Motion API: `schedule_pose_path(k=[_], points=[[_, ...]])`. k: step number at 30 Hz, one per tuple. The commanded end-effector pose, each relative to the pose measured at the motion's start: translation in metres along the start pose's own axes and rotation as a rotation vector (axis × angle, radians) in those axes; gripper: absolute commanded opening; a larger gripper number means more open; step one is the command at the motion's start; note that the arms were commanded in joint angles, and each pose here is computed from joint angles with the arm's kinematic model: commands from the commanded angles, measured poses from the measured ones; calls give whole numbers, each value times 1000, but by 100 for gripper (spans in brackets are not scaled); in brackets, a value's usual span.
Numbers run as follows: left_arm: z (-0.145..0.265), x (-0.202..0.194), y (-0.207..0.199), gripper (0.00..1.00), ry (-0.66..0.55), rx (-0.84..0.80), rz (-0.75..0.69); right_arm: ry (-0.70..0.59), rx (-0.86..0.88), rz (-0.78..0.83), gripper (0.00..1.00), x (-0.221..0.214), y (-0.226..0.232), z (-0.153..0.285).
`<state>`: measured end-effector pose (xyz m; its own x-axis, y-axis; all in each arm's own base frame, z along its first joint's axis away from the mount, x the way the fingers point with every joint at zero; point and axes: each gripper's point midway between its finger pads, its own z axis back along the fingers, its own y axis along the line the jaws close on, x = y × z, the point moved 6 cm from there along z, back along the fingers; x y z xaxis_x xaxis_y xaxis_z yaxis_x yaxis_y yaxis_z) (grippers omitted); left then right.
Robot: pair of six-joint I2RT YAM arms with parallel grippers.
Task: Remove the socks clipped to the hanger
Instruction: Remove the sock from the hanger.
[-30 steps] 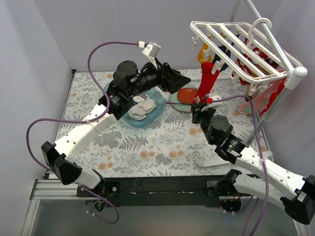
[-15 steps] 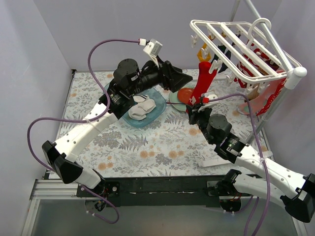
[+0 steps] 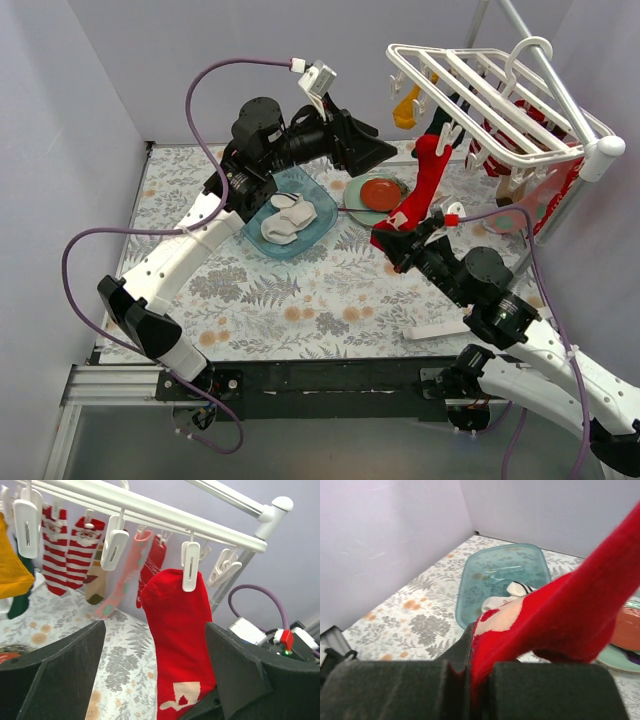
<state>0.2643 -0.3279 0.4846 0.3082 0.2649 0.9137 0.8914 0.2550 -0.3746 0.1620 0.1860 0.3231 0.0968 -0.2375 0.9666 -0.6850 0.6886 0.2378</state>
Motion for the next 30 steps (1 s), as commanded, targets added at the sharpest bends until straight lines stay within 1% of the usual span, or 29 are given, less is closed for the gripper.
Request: schedule_pose_path(k=[1, 4, 5, 14, 18, 26, 30], points=[[1, 2, -14, 81, 41, -166, 39, -20, 139, -65, 1, 10, 20, 13], [-2, -2, -15, 82, 60, -204, 73, -45, 189, -82, 1, 17, 26, 20], [-3, -1, -16, 82, 50, -217, 69, -44, 236, -84, 1, 19, 32, 24], [-5, 1, -25, 85, 40, -308, 117, -34, 439, -96, 1, 24, 56, 31], [-8, 6, -30, 86, 40, -350, 147, -36, 489, -105, 1, 26, 62, 32], [-25, -2, -15, 83, 84, -296, 216, -51, 549, -107, 1, 29, 68, 35], [-30, -6, -17, 82, 96, -288, 234, -58, 566, -112, 1, 31, 70, 37]])
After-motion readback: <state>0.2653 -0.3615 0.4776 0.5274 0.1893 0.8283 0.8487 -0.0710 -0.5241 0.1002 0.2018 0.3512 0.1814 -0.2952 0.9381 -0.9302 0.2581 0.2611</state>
